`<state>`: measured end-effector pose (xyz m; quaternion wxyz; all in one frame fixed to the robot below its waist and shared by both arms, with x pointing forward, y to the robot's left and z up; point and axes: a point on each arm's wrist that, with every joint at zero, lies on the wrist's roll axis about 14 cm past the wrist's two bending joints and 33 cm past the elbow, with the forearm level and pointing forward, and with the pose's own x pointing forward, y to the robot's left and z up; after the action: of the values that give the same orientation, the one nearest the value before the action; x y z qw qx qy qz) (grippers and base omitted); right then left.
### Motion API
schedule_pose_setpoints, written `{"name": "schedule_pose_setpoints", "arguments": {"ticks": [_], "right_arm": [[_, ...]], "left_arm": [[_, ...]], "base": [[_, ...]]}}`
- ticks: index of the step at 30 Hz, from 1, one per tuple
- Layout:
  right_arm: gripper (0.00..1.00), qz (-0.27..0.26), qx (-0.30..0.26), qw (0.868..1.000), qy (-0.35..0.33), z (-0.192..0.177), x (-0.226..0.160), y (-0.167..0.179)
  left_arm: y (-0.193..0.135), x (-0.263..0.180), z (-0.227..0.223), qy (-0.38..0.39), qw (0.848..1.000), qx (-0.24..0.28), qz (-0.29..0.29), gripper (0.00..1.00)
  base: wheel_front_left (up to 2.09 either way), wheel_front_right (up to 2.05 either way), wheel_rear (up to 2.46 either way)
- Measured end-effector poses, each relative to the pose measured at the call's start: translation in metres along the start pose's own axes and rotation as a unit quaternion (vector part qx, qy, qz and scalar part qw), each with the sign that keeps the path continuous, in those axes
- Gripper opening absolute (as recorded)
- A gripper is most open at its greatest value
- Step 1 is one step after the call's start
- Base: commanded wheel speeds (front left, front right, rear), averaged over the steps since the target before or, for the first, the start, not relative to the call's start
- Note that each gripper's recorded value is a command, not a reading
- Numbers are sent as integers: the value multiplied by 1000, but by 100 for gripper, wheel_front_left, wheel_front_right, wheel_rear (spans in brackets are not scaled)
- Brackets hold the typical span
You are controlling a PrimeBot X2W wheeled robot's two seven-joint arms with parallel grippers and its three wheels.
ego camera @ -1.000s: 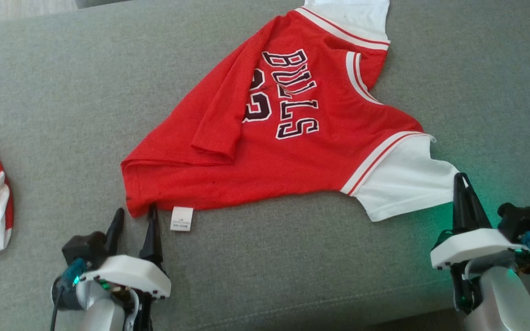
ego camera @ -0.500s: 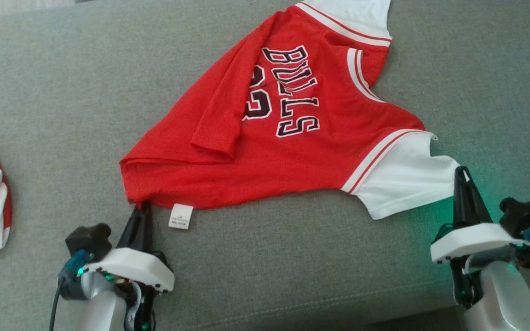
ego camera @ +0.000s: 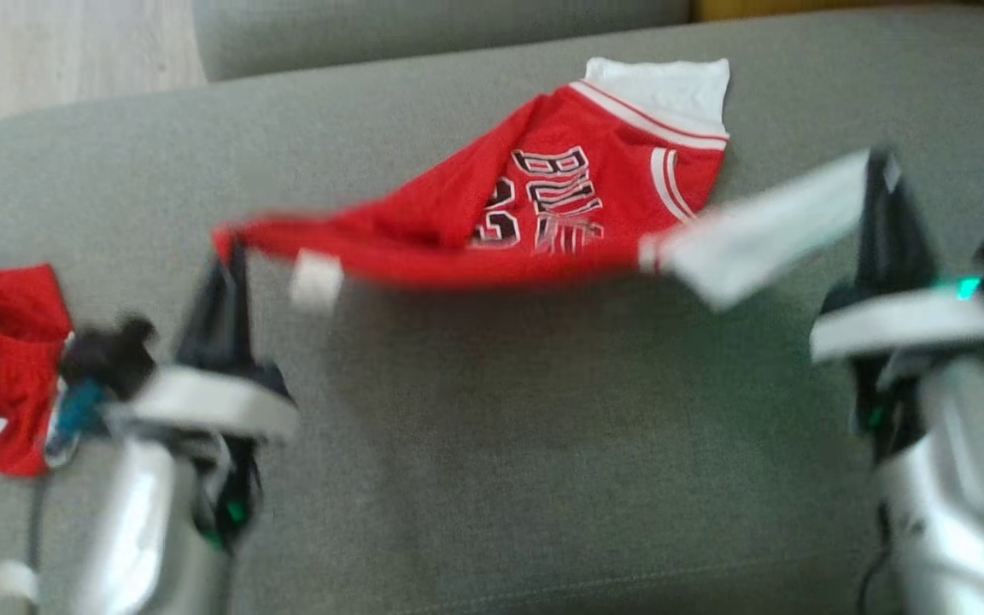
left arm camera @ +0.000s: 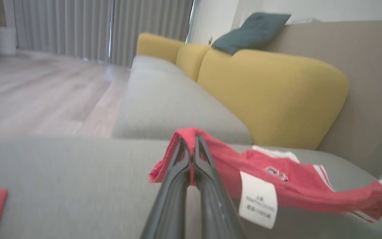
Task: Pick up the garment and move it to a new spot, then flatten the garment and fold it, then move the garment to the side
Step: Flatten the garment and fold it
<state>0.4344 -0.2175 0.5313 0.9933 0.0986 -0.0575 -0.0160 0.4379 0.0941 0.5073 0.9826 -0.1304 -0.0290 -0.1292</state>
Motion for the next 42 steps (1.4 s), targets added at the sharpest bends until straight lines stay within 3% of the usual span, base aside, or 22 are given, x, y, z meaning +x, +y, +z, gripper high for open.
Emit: {"name": "schedule_pose_setpoints", "arguments": {"ticks": [5, 7, 9, 13, 17, 20, 26, 30, 35, 37, 39, 42], "right_arm": [[0, 50, -8, 992, -116, 107, 33, 21], [0, 75, -27, 982, -174, 168, 44, 32], [0, 91, -42, 973, -206, 204, 49, 42], [0, 114, -69, 957, -260, 265, 59, 59], [0, 124, -93, 948, -278, 291, 72, 71], [0, 125, -122, 949, -264, 290, 95, 78], [0, 116, -172, 961, -184, 228, 158, 77], [0, 84, -172, 962, -194, 227, 197, 63], [0, 70, -189, 950, -237, 240, 228, 65], [0, 60, -178, 952, -242, 241, 237, 61], [0, 54, -176, 955, -233, 230, 246, 56], [0, 51, -165, 966, -191, 186, 257, 46]], "left_arm": [[-3, 30, 99, -121, 990, 65, -34, 0], [-7, 42, 151, -169, 980, 98, -45, 0], [-10, 49, 180, -191, 973, 115, -51, 0], [-13, 63, 230, -228, 963, 138, -51, 0], [-9, 77, 253, -237, 959, 150, -42, 0], [-2, 95, 258, -232, 958, 163, -36, 0], [20, 145, 213, -159, 969, 190, -22, 0], [44, 181, 207, -157, 969, 189, 11, 0], [65, 213, 208, -178, 966, 184, 38, 0], [72, 222, 205, -183, 965, 182, 45, 0], [78, 229, 196, -176, 967, 176, 50, 0], [93, 236, 157, -137, 976, 159, 61, 0]], "base": [[0, 0, 0], [0, 0, 0], [0, 0, 0], [0, 0, 0], [0, 0, 0], [0, 0, 0], [0, 0, 0], [0, 0, 0], [0, 0, 0], [0, 0, 0], [0, 0, 0], [0, 0, 0]]}}
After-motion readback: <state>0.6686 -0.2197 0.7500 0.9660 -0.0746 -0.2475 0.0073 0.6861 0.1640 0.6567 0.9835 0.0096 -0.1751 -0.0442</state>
